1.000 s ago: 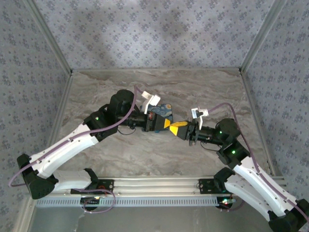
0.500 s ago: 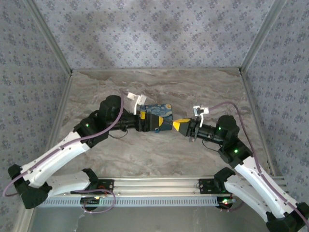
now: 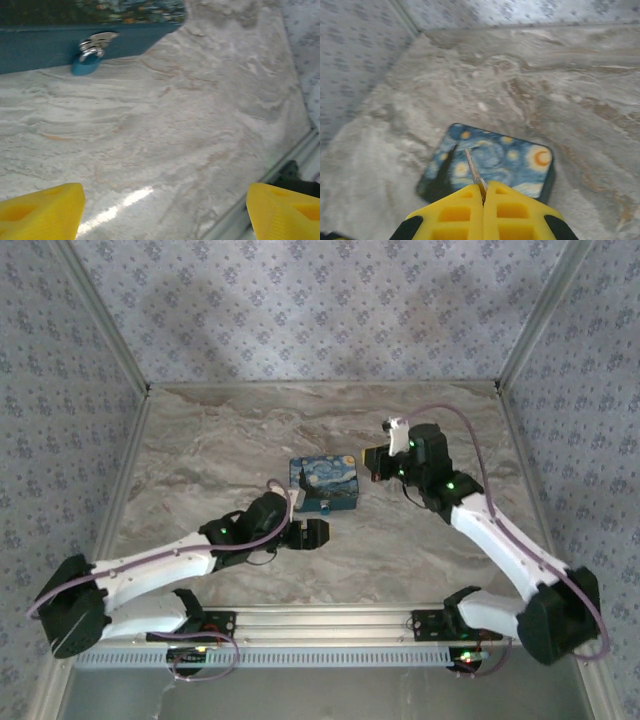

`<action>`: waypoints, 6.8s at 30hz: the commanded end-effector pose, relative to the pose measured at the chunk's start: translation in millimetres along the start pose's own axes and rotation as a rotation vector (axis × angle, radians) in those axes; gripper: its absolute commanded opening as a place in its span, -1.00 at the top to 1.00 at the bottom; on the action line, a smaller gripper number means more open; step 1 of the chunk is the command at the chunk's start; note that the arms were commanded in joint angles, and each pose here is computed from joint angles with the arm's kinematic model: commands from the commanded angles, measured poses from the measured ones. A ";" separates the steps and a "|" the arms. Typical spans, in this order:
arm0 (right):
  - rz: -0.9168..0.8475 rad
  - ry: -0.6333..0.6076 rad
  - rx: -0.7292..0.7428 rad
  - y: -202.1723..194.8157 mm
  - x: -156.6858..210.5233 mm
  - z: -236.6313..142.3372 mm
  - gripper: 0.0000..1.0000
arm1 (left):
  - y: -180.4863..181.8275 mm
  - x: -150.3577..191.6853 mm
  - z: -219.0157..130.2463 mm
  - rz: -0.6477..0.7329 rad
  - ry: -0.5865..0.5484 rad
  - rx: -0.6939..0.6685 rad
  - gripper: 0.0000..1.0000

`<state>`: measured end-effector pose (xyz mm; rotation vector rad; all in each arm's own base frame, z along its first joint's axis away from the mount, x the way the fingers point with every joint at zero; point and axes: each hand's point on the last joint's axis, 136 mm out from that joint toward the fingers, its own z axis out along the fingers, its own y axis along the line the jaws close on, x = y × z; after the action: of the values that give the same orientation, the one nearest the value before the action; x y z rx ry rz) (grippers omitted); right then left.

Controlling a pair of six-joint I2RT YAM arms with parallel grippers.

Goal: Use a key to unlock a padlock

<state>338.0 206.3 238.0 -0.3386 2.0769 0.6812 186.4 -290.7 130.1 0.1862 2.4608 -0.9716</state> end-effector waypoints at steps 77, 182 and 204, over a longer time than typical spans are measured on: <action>-0.112 0.380 0.183 -81.2 107.5 180.7 1.00 | -13.5 -51.8 125.3 0.383 -0.318 0.169 -0.64; 0.034 0.325 0.329 -100.2 86.8 129.7 1.00 | 46.9 -49.0 127.3 -0.020 -0.154 0.290 -0.03; 0.038 0.333 0.312 -100.5 91.4 135.0 1.00 | 32.7 -43.7 131.4 -0.009 -0.196 0.396 -0.12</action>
<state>421.9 199.8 69.1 -0.2370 2.4637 0.3066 295.6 -352.0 61.9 0.1866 2.0358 -1.3879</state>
